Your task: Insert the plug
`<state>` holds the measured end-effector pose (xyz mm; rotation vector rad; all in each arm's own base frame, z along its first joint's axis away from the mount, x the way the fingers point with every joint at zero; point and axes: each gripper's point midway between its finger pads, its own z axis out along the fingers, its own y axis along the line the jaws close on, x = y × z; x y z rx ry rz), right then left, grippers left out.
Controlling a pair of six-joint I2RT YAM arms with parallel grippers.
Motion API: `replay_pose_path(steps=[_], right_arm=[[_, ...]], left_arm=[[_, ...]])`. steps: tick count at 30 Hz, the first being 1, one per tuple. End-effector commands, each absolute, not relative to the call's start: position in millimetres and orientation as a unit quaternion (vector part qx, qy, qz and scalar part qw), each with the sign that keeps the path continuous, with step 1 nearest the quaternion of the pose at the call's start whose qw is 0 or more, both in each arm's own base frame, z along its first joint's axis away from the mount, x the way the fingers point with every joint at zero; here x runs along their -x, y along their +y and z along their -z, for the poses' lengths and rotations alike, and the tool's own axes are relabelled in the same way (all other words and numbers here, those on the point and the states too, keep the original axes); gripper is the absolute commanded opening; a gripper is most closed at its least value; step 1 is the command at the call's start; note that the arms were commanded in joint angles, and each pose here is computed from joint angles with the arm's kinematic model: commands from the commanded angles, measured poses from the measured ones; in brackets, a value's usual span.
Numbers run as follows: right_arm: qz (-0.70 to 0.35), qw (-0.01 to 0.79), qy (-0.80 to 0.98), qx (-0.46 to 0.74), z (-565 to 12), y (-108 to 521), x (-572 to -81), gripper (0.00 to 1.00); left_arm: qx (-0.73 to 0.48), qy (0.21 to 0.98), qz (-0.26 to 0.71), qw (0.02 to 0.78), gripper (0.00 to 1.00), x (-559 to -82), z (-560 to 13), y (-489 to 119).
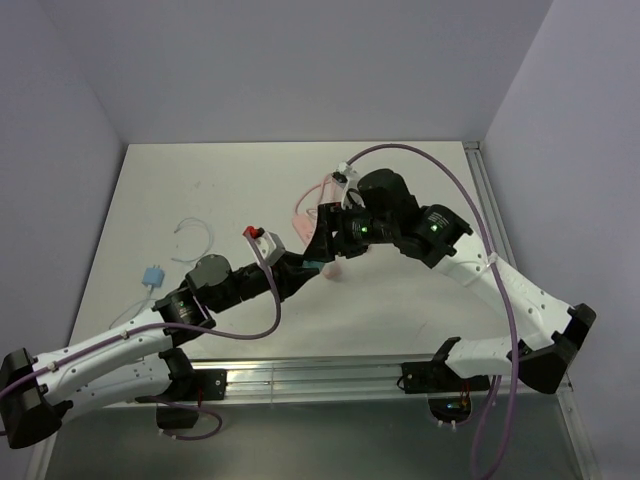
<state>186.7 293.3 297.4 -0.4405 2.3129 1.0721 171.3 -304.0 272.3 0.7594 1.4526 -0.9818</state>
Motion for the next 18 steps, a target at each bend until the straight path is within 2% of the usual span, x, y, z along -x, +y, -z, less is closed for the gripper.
replay_pose_path(steps=[1, 9, 14, 18], right_arm=[[-0.375, 0.26, 0.874, 0.164, -298, 284, -184, 0.7], [-0.362, 0.227, 0.889, 0.167, -281, 284, -180, 0.65], [-0.379, 0.209, 0.885, 0.172, -277, 292, -176, 0.58], [-0.381, 0.204, 0.885, 0.172, -274, 295, -177, 0.57]], left_arm=[[-0.33, 0.59, 0.394, 0.623, 0.01, -177, -303, -302], [-0.352, 0.599, 0.371, 0.617, 0.01, -177, -292, -313], [-0.355, 0.606, 0.361, 0.614, 0.01, -177, -287, -314], [-0.357, 0.603, 0.361, 0.615, 0.01, -175, -288, -313]])
